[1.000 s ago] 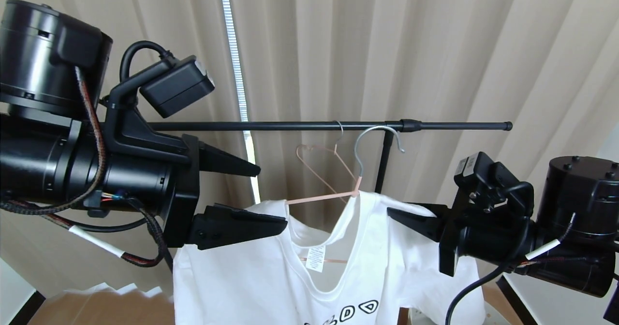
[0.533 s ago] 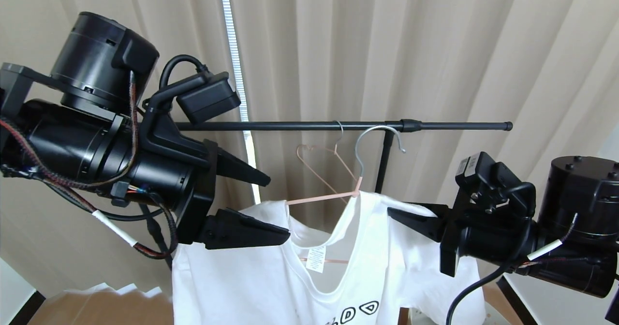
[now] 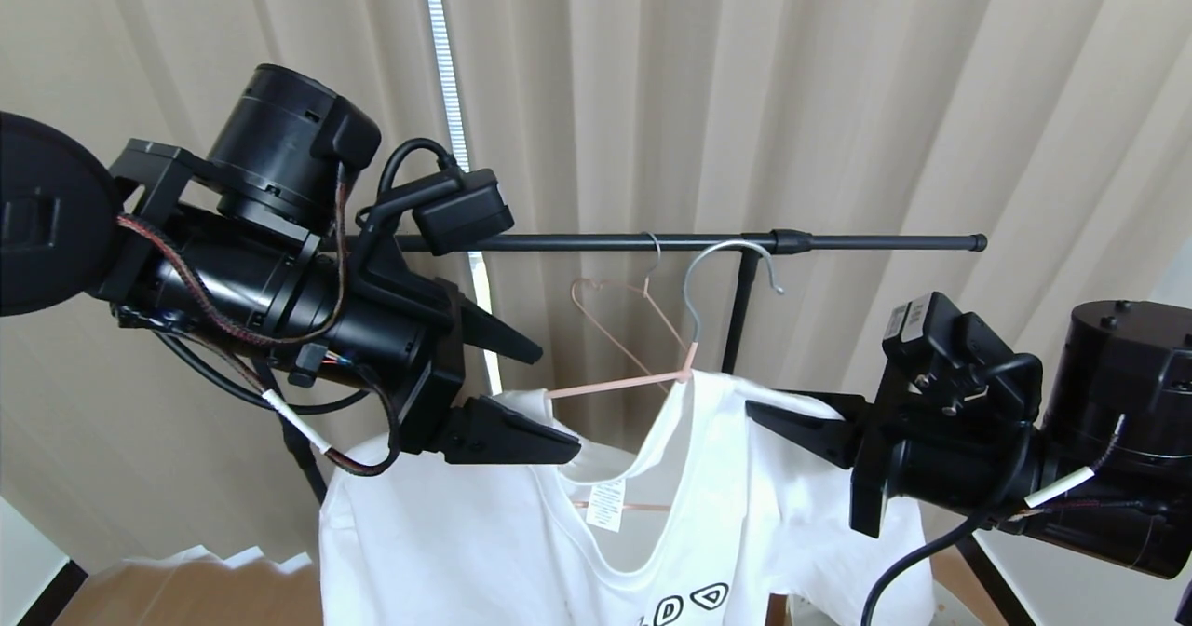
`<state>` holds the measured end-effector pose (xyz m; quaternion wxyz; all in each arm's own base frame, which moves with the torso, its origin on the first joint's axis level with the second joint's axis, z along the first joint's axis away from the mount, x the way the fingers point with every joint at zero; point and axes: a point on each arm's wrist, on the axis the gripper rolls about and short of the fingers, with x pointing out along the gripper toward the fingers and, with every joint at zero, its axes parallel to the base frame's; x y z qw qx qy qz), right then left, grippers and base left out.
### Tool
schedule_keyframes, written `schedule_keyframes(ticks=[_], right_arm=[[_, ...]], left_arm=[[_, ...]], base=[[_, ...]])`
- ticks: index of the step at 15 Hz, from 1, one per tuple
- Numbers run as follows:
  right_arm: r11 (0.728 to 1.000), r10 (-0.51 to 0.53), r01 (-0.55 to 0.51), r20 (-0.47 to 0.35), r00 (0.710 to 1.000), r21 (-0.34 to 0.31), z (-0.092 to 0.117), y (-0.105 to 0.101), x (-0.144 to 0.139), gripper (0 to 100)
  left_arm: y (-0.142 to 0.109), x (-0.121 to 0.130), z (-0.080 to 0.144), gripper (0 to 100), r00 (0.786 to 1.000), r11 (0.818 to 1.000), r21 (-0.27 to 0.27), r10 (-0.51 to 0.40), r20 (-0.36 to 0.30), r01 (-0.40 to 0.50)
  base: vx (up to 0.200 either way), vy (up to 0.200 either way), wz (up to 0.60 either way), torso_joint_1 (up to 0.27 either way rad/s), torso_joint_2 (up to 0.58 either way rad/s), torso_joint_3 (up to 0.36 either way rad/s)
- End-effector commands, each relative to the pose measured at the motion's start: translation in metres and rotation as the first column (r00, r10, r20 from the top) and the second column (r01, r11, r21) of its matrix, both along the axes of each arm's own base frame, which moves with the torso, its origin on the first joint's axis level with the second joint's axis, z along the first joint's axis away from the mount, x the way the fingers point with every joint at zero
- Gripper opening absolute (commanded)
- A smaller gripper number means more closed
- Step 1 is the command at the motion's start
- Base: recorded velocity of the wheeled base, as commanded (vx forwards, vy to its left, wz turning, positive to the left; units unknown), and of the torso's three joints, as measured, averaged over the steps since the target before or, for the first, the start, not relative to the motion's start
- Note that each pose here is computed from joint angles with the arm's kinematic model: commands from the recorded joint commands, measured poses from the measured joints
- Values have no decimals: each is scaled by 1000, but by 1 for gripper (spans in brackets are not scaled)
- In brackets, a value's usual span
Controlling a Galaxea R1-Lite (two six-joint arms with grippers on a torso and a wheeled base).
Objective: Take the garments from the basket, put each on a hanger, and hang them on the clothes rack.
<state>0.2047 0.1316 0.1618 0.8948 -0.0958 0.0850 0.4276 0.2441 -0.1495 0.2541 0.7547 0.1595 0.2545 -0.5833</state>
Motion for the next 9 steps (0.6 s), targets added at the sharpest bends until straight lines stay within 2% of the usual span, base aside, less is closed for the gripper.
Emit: schedule_keyframes(ticks=[1, 3, 9], right_arm=[[1000, 2, -2, 5, 1000, 3, 1, 1, 1, 0], [1000, 15, -16, 8, 1000, 4, 2, 5, -1, 0], [999, 38, -38, 2, 999, 1, 1, 10, -3, 0]], left_arm=[[-3, 3, -5, 100, 1000, 1000, 10, -3, -15, 3], [-5, 3, -8, 100, 1000, 999, 31, 7, -15, -6], [-8, 1, -12, 100, 1000, 999, 43, -4, -23, 5]], base=[[0, 0, 0, 0, 0, 0], [0, 0, 0, 0, 0, 0], [0, 0, 0, 0, 0, 0]])
